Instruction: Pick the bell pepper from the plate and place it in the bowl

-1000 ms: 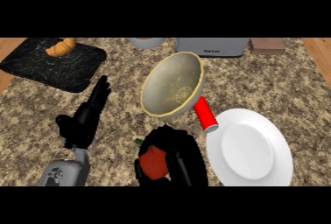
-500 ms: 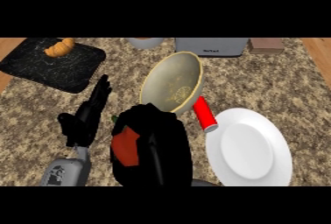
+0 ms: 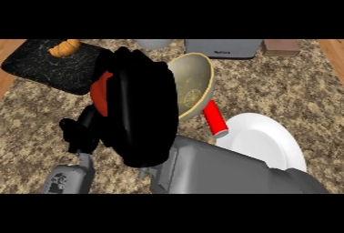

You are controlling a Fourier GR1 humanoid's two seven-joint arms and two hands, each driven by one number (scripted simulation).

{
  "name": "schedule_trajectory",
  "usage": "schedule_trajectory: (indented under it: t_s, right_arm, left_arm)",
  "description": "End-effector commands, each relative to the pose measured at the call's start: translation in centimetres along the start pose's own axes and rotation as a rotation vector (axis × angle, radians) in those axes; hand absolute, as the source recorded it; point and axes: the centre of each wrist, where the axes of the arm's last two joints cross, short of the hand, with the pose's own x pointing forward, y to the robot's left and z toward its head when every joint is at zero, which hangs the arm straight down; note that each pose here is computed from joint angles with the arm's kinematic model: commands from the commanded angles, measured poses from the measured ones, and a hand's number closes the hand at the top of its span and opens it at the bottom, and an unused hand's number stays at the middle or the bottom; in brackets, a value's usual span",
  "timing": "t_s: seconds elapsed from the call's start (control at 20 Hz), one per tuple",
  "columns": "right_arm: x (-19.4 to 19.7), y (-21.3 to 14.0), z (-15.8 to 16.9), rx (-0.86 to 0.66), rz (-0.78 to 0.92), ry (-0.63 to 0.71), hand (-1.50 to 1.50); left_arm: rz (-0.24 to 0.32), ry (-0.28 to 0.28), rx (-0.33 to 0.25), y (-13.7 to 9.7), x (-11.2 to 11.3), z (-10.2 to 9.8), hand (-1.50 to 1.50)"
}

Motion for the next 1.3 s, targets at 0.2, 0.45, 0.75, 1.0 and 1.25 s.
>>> schedule_trajectory:
  t_s: [0.2, 0.45, 0.75, 1.0, 1.25]
  right_arm:
    - [0.1, 1.8, -4.8, 0.014, 0.289, 0.193, 1.50]
    - [-4.5, 4.0, -5.7, -0.003, 0.317, 0.241, 1.50]
    - [-10.8, 4.2, -7.0, 0.000, 0.368, 0.287, 1.50]
    - [-14.7, 6.3, -6.5, 0.007, 0.380, 0.338, 1.50]
    - [-19.3, 5.3, -5.5, 0.107, 0.204, 0.470, 1.50]
  left_arm:
    - [0.000, -0.004, 0.021, 0.5, -0.9, -0.7, 0.00]
    - [-0.007, -0.014, 0.046, 0.1, -0.1, 0.5, 0.00]
    - [0.010, -0.011, 0.033, -1.1, -0.5, -0.5, 0.00]
    - [-0.002, -0.010, 0.024, 0.0, 0.4, -0.6, 0.00]
    - [0.011, -0.010, 0.036, 0.6, 0.8, -0.7, 0.00]
